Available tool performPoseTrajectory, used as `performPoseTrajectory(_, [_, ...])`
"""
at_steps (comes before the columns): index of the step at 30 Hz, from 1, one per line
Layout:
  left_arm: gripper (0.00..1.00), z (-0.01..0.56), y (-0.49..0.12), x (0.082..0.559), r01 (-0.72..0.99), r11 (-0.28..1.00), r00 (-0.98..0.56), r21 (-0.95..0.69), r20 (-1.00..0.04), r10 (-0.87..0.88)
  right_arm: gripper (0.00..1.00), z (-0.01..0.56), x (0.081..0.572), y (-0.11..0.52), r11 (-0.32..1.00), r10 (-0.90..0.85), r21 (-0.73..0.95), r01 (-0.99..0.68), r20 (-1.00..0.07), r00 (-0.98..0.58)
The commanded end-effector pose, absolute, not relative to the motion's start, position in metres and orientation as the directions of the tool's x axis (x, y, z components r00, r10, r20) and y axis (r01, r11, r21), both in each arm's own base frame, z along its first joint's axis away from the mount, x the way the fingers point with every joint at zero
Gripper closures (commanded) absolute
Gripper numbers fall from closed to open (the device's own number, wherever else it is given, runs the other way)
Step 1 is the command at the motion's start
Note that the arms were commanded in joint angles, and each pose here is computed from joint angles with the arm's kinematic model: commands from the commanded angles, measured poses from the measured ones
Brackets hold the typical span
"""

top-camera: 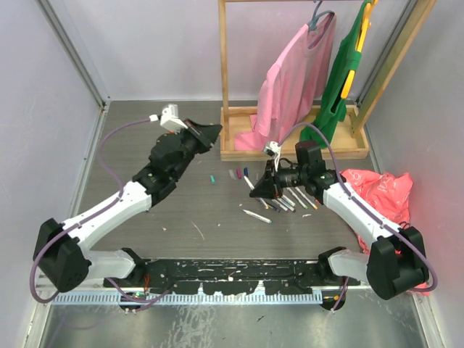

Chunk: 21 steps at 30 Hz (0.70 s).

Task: Open the pen caps
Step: Open the pen cap from the pen, then place the pen cap at the center of the board, then place the pen at the center of the board.

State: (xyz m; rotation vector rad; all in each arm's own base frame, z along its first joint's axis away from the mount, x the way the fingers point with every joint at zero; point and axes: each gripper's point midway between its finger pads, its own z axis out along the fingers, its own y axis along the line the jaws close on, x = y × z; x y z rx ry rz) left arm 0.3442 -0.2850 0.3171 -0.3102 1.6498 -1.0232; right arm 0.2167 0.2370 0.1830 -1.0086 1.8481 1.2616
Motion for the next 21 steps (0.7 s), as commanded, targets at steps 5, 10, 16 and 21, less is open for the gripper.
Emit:
performPoseTrajectory(5, [1.00,0.348,-0.234,0.339,0.322,0.571,-0.233,-0.755,-0.648,-0.725,0.99,0.165,0.206,0.247,0.215,-0.315,0.399,-0.891,-0.835,-0.450])
performPoseTrajectory(10, [1.00,0.273,-0.213,0.331,0.201,0.668,-0.343,-0.717,-0.690,-0.637,0.99,0.131,0.198,0.259,0.264,-0.453,0.376,-0.888,-0.765,-0.458])
performPoseTrajectory(16, [1.00,0.185,-0.193,0.319,0.051,0.736,-0.470,-0.675,-0.666,-0.579,0.97,0.086,0.187,0.272,0.311,-0.622,0.322,-0.894,-0.643,-0.447])
performPoseTrajectory(21, [1.00,0.147,-0.191,0.316,-0.004,0.746,-0.539,-0.666,-0.627,-0.562,0.97,0.058,0.190,0.270,0.368,-0.710,0.259,-0.893,-0.542,-0.450])
